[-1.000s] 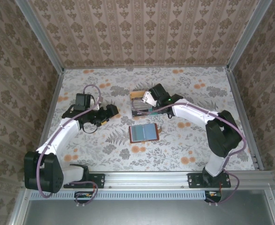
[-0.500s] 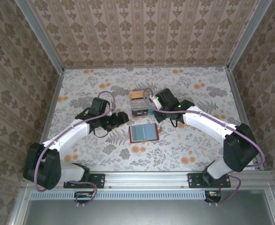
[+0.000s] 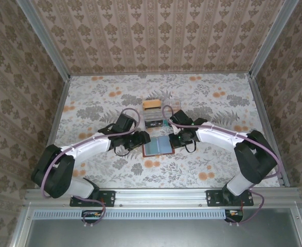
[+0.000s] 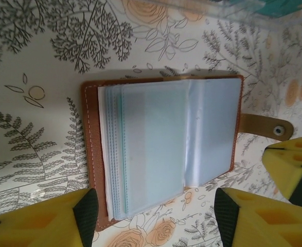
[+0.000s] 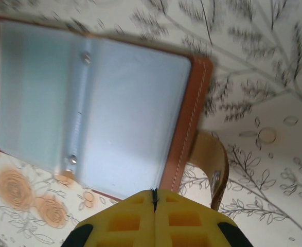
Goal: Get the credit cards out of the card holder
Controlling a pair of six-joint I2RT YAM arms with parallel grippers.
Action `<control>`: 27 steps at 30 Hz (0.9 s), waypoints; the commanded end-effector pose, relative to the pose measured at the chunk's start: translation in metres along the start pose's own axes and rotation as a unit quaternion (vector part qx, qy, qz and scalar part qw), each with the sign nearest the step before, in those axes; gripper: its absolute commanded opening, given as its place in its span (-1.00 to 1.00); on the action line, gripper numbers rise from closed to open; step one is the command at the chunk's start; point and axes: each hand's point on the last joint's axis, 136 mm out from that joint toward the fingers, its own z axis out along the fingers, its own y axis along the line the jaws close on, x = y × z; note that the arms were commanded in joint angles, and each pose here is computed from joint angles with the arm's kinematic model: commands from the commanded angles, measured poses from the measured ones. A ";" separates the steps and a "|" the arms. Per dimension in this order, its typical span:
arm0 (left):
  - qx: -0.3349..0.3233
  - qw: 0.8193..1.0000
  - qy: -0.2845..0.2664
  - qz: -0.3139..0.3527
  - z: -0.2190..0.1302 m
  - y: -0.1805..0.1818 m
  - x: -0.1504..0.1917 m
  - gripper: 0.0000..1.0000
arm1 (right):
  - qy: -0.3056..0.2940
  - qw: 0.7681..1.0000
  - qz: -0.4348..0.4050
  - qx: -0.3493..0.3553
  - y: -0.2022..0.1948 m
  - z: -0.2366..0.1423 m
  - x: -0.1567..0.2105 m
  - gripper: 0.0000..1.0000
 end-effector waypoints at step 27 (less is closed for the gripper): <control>-0.017 1.000 0.002 0.004 0.023 -0.003 0.001 0.22 | 0.048 0.998 0.036 0.017 -0.012 0.041 0.018 -0.98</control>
